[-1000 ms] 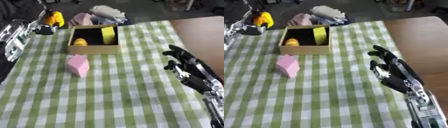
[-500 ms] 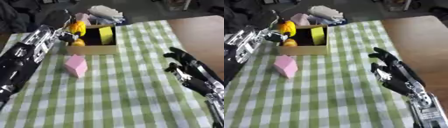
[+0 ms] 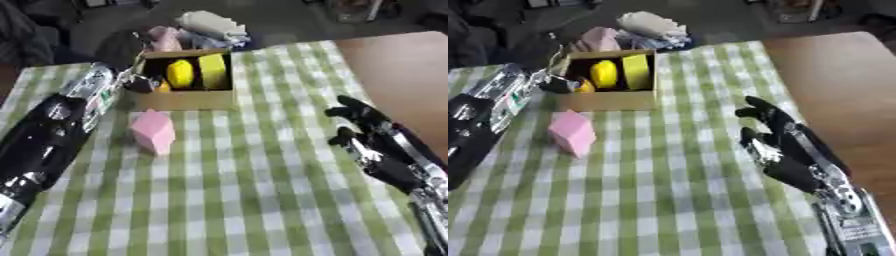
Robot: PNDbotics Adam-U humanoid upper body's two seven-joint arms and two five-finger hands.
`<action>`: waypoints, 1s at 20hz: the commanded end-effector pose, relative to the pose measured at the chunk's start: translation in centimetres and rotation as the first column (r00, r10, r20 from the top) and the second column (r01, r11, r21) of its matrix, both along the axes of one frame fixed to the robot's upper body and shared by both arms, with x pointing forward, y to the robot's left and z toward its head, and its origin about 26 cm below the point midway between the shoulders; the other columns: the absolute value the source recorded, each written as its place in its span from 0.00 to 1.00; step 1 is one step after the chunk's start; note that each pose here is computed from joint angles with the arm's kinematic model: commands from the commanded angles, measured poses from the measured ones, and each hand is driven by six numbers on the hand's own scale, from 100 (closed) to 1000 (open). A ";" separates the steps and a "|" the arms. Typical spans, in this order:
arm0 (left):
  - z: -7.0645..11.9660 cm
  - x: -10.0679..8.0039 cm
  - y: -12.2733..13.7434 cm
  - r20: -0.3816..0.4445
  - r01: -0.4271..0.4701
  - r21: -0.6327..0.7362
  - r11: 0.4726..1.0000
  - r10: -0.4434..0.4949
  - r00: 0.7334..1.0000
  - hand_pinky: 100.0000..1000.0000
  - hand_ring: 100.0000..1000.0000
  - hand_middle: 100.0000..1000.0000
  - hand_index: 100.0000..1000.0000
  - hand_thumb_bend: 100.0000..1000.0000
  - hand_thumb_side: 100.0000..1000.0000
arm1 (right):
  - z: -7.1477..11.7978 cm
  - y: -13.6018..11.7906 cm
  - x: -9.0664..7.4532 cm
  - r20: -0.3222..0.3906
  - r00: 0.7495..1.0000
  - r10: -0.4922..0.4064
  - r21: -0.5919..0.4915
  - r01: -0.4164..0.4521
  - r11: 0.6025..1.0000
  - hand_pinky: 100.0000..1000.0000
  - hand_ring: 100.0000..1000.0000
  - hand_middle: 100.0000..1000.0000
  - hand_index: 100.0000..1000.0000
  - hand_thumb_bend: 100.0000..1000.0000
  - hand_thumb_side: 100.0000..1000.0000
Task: Pick up objects on the table and place them in the box.
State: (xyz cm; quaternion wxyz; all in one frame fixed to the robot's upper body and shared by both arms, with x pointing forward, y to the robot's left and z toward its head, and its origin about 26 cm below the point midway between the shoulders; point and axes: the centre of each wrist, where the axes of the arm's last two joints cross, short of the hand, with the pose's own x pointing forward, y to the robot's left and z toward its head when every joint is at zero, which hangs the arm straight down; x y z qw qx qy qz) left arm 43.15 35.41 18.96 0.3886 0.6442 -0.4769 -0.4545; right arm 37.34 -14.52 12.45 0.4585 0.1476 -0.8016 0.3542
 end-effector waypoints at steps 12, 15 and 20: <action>8.9 -9.8 -0.1 -0.028 0.401 -0.064 0.914 -0.403 0.915 0.80 0.77 0.77 0.86 0.17 0.16 | 0.8 -1.5 0.4 0.031 0.998 -0.056 -0.003 0.056 0.998 0.64 1.00 0.81 0.97 0.00 0.41; 9.2 -12.1 -0.3 -0.092 0.468 -0.047 0.883 -0.470 0.878 0.80 0.77 0.77 0.86 0.22 0.20 | 0.7 -1.7 0.4 0.030 0.998 -0.062 -0.006 0.062 0.998 0.64 1.00 0.81 0.97 0.00 0.41; 7.8 -13.4 -1.0 -0.289 0.496 -0.010 0.868 -0.478 0.830 0.81 0.79 0.79 0.87 0.33 0.31 | 0.7 -1.7 0.4 0.034 0.998 -0.054 -0.011 0.055 0.998 0.64 1.00 0.81 0.97 0.00 0.41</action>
